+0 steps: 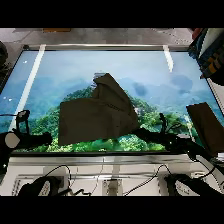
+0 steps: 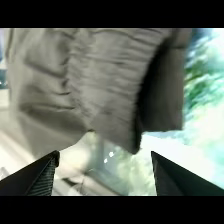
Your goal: Fold the clothes and pants, and hang the long-sleeved shirts on hangers.
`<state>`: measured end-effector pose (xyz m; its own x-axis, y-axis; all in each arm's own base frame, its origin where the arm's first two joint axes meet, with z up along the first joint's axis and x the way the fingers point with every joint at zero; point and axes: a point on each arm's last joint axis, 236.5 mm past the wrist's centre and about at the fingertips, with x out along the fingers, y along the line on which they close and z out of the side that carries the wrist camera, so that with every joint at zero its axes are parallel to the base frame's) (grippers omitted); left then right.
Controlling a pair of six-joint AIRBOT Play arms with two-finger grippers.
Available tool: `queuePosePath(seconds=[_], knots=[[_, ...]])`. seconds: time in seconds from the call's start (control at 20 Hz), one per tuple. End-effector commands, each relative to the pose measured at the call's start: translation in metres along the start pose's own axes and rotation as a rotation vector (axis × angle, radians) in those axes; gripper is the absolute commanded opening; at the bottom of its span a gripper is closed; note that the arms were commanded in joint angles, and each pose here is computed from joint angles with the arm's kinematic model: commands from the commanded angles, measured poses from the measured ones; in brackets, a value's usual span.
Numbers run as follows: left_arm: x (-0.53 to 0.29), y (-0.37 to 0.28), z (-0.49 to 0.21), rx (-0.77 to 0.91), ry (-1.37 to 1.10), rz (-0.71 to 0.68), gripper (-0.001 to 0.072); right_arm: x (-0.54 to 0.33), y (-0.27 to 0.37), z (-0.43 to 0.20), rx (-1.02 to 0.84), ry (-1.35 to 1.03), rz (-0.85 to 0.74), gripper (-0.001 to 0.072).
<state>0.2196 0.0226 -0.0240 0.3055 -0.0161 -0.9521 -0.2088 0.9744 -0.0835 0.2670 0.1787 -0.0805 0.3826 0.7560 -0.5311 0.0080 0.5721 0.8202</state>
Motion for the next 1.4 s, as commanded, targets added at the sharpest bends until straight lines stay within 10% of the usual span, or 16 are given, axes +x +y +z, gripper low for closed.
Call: queuePosePath(seconds=[0.0, 0.8, 1.35], knots=[[0.002, 0.000, 0.002, -0.006, -0.011, -0.002, 0.0529, 0.000, -0.012, 0.006, 0.036, -0.025, -0.049, 0.0590], [0.001, 0.000, 0.009, -0.006, -0.044, -0.003, 0.0529, -0.006, 0.053, -0.014, 0.036, 0.068, 0.222, 0.0452], [0.001, -0.001, 0.008, -0.007, -0.039, -0.004, 0.0529, 0.000, 0.016, 0.010, 0.032, -0.035, 0.066, 0.0305]])
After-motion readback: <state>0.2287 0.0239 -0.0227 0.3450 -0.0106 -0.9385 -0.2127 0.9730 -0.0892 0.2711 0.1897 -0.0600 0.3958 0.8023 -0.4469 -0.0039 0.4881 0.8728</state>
